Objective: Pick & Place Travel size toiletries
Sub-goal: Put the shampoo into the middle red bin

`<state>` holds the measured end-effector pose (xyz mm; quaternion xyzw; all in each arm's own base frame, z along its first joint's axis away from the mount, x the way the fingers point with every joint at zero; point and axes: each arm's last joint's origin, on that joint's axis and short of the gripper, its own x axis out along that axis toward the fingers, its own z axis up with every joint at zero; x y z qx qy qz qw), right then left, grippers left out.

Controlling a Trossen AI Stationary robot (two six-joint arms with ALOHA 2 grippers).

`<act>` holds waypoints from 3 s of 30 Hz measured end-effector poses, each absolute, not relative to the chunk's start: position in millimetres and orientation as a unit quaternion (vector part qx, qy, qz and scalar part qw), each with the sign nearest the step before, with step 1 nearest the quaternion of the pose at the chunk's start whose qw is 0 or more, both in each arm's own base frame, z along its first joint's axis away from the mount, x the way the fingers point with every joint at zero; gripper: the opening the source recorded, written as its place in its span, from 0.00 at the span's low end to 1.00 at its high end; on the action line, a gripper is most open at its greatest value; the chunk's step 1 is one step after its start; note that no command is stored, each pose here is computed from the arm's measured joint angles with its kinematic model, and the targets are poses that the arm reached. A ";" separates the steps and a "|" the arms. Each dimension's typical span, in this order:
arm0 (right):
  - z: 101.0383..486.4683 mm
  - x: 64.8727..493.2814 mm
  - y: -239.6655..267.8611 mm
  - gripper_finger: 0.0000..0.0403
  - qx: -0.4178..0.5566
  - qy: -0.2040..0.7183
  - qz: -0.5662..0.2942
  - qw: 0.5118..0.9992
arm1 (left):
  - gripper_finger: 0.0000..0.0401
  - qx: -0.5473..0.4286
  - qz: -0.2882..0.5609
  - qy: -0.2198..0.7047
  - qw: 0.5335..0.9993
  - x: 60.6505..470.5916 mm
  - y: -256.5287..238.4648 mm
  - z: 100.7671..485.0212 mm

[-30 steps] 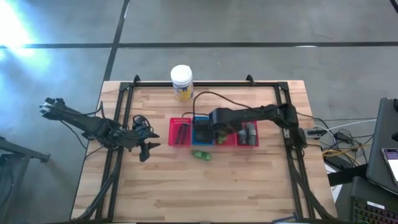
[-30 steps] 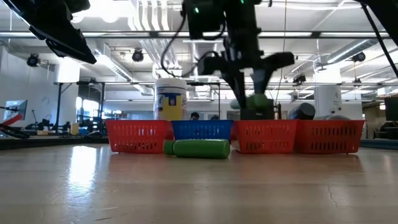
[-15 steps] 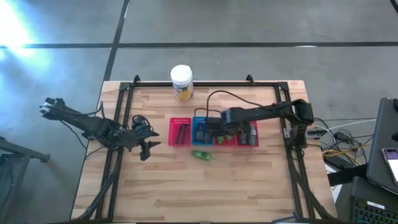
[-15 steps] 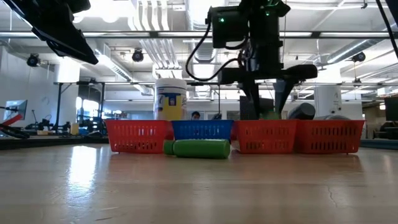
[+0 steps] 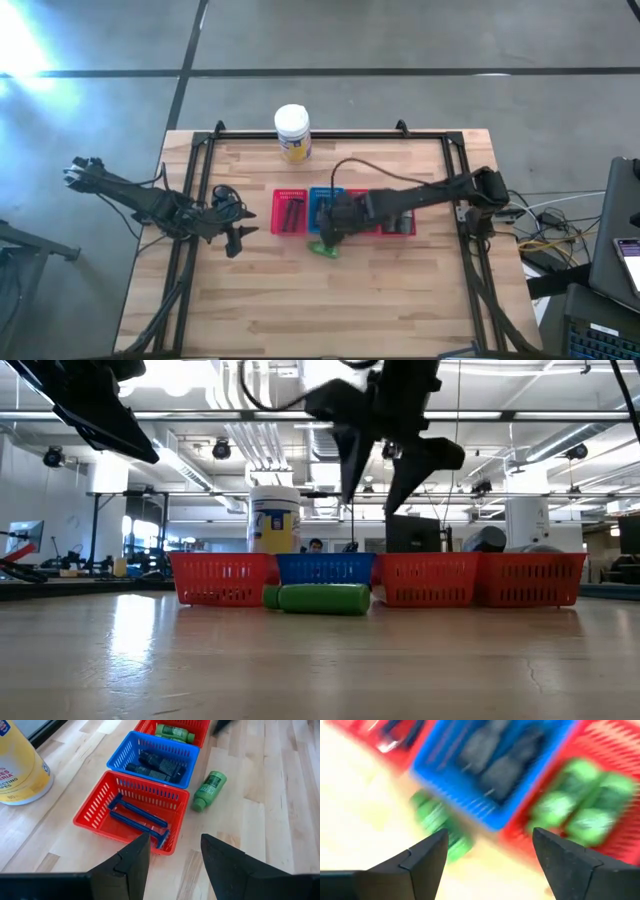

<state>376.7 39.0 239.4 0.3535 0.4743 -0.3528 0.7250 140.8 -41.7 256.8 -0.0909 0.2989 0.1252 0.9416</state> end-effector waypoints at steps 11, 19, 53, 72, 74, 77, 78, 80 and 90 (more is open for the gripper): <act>192.3 393.6 104.4 0.67 0.252 0.541 -0.225 0.770 | 0.45 -0.094 0.129 0.297 0.941 140.9 -41.6 256.7; 193.8 395.5 107.1 0.63 0.211 0.542 -0.187 0.792 | 0.45 -0.112 0.132 0.296 0.939 140.9 -41.7 256.5; 164.7 400.8 81.3 0.69 0.125 0.527 -0.127 0.831 | 0.45 -0.108 0.148 0.289 0.940 140.9 -40.7 256.4; 141.8 393.2 76.8 0.71 0.141 0.515 -0.132 0.835 | 0.45 -0.106 0.148 0.290 0.940 140.9 -40.8 256.3; 141.0 393.2 76.8 0.72 0.142 0.512 -0.131 0.837 | 0.45 -0.106 0.148 0.290 0.940 140.9 -40.7 256.4; 139.2 391.6 76.5 0.72 0.141 0.512 -0.131 0.837 | 0.45 -0.106 0.148 0.290 0.940 140.9 -40.7 256.3; 138.3 390.8 76.4 0.72 0.140 0.514 -0.131 0.836 | 0.45 -0.106 0.148 0.290 0.939 140.9 -40.7 255.9; 137.4 390.0 75.9 0.71 0.136 0.514 -0.136 0.836 | 0.45 -0.105 0.148 0.292 0.939 140.7 -40.7 254.2; 137.8 393.4 75.2 0.63 0.134 0.495 -0.147 0.846 | 0.45 -0.104 0.149 0.296 0.938 140.5 -40.6 251.9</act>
